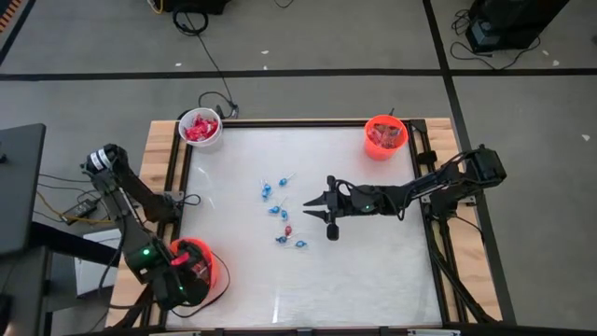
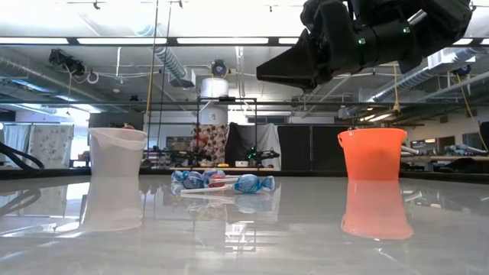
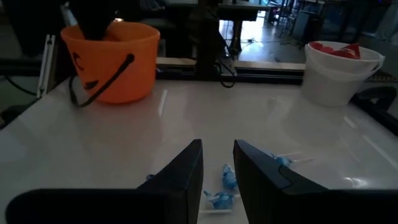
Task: Sort candy by brand, put in halloween buckets
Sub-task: Put the blue lollipop into the bottom orange bucket
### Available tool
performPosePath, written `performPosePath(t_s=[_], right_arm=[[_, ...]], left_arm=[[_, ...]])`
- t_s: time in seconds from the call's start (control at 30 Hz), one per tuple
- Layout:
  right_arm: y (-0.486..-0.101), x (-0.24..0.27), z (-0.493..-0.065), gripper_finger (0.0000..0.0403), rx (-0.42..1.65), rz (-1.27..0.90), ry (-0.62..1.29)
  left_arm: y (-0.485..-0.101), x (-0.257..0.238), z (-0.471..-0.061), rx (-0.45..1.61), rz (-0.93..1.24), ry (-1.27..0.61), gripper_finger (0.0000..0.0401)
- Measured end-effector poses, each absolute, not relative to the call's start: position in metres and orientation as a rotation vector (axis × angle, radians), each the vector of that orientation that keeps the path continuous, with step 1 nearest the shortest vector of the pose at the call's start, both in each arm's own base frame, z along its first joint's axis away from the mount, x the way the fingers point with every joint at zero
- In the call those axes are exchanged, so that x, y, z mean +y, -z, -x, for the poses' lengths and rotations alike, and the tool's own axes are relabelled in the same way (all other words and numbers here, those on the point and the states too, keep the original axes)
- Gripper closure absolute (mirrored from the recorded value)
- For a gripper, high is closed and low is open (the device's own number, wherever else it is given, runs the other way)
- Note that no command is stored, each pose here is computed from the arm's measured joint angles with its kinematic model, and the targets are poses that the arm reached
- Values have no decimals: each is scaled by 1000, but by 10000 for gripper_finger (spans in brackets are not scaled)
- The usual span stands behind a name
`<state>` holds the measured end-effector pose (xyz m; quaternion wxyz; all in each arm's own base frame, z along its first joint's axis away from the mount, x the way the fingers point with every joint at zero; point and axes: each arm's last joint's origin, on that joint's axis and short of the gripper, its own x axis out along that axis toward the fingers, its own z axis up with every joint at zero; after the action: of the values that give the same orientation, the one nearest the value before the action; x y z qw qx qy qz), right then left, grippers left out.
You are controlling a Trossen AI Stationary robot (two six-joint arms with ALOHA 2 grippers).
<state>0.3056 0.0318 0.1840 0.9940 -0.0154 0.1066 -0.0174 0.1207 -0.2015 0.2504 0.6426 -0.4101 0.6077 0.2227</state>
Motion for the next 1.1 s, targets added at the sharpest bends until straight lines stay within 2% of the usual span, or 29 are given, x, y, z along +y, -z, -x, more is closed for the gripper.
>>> performPosePath(t_s=[0.1, 0.27, 0.47, 0.67, 0.87, 1.1], right_arm=[[-184, 32, -306, 300, 208, 1, 32], [-184, 34, -306, 300, 210, -20, -26], [-183, 38, -305, 300, 228, -30, -166], [-183, 38, -305, 300, 229, -41, -185], [-183, 37, -305, 300, 229, -40, -182], [-182, 38, -305, 300, 245, -55, -194]], left_arm=[[-243, -205, -122, 1392, 940, -502, 371], [-230, -211, -115, 1561, 886, -551, 332], [-227, -210, -114, 1565, 899, -615, 286], [-243, -213, -124, 1601, 973, -584, 275], [-272, -210, -149, 1406, 1063, -528, 274], [-287, -179, -181, 1054, 917, -583, 274]])
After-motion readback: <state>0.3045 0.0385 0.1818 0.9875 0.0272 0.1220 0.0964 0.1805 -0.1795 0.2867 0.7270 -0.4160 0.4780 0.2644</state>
